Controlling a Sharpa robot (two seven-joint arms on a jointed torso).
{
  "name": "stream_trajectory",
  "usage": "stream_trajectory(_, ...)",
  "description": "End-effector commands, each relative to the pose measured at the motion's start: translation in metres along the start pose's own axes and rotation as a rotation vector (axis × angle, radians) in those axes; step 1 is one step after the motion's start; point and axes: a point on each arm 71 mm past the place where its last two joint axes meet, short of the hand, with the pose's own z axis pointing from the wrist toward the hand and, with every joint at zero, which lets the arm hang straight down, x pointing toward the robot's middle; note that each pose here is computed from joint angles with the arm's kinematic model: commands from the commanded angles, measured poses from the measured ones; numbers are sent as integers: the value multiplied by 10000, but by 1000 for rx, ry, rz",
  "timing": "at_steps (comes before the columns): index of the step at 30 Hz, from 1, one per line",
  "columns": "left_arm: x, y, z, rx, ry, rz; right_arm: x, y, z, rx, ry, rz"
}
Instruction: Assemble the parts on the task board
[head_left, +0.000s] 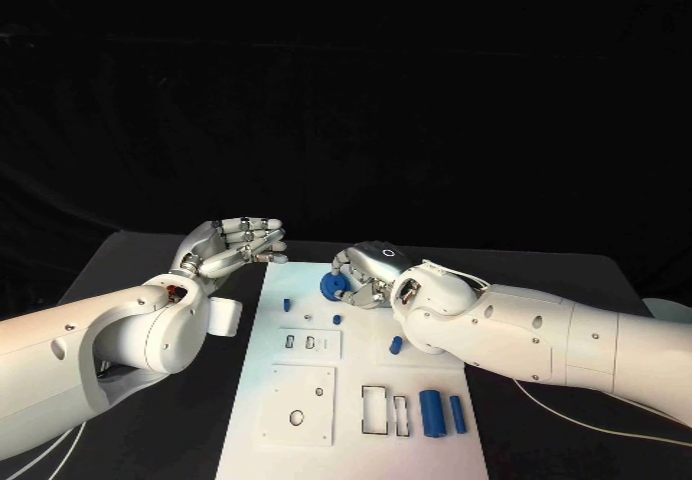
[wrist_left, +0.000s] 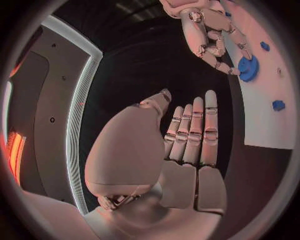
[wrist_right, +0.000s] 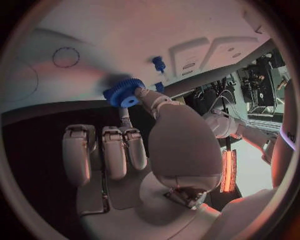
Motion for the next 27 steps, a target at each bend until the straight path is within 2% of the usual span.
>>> stream_trajectory(1, 33, -21, 6, 11, 21, -6, 45, 11, 12, -5, 30, -20)
stream_trajectory(27, 31, -18, 9, 9, 22, -6, 98, 3, 45, 8, 58, -25)
